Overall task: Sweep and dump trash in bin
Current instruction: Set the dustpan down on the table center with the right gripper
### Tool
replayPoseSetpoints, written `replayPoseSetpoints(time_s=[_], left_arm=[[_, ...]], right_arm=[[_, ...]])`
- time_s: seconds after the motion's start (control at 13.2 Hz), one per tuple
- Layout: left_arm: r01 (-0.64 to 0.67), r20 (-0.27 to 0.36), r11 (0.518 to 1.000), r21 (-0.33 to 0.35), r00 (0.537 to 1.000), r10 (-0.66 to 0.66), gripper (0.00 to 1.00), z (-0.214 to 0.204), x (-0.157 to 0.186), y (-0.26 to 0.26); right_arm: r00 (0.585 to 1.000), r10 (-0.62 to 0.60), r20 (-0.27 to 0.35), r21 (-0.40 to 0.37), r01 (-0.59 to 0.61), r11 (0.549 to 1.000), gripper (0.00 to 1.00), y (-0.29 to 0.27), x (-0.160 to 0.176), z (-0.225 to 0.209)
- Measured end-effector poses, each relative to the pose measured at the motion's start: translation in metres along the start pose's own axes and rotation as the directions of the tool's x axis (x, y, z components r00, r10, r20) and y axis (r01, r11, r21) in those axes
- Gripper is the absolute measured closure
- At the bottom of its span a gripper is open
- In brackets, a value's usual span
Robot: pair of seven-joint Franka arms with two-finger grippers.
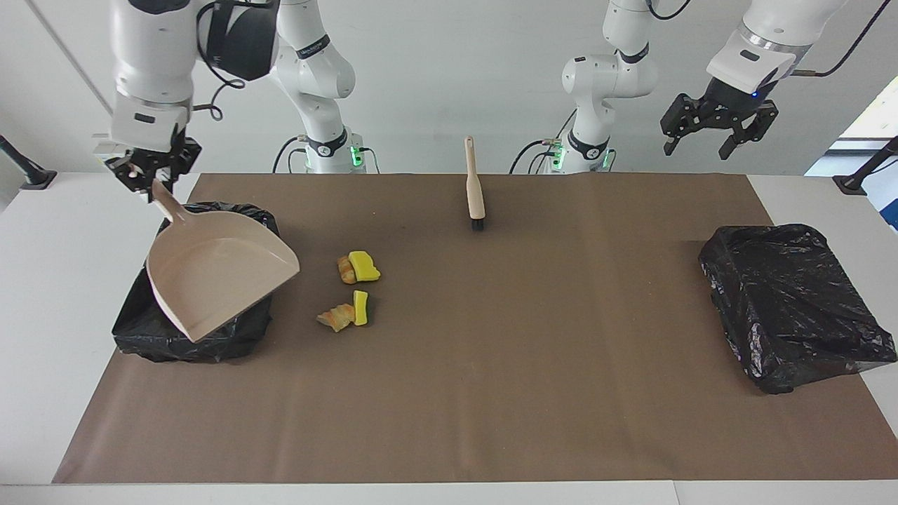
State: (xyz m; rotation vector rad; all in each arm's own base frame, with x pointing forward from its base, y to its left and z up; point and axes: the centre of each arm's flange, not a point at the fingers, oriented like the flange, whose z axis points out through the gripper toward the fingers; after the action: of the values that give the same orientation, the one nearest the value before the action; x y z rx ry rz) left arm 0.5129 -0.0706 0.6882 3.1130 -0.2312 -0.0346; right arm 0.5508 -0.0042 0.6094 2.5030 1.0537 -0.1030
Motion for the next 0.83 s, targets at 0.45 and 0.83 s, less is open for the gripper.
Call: replayPoseSetpoints(time_s=[0.45, 0.83], left_arm=[[0.021, 0.007, 1.000, 0.004, 1.000, -0.021, 0.00, 0.000, -0.002, -0.011], [0.025, 0.008, 1.000, 0.017, 1.000, -0.026, 0.00, 0.000, -0.002, -0.013]], right_arm=[[0.869, 0.494, 0.010, 0.195, -0.486, 0.852, 0.67, -0.146, 0.162, 0.010], [0.691, 0.716, 0.094, 0.354, -0.696, 0.625, 0.67, -0.252, 0.287, 0.020]])
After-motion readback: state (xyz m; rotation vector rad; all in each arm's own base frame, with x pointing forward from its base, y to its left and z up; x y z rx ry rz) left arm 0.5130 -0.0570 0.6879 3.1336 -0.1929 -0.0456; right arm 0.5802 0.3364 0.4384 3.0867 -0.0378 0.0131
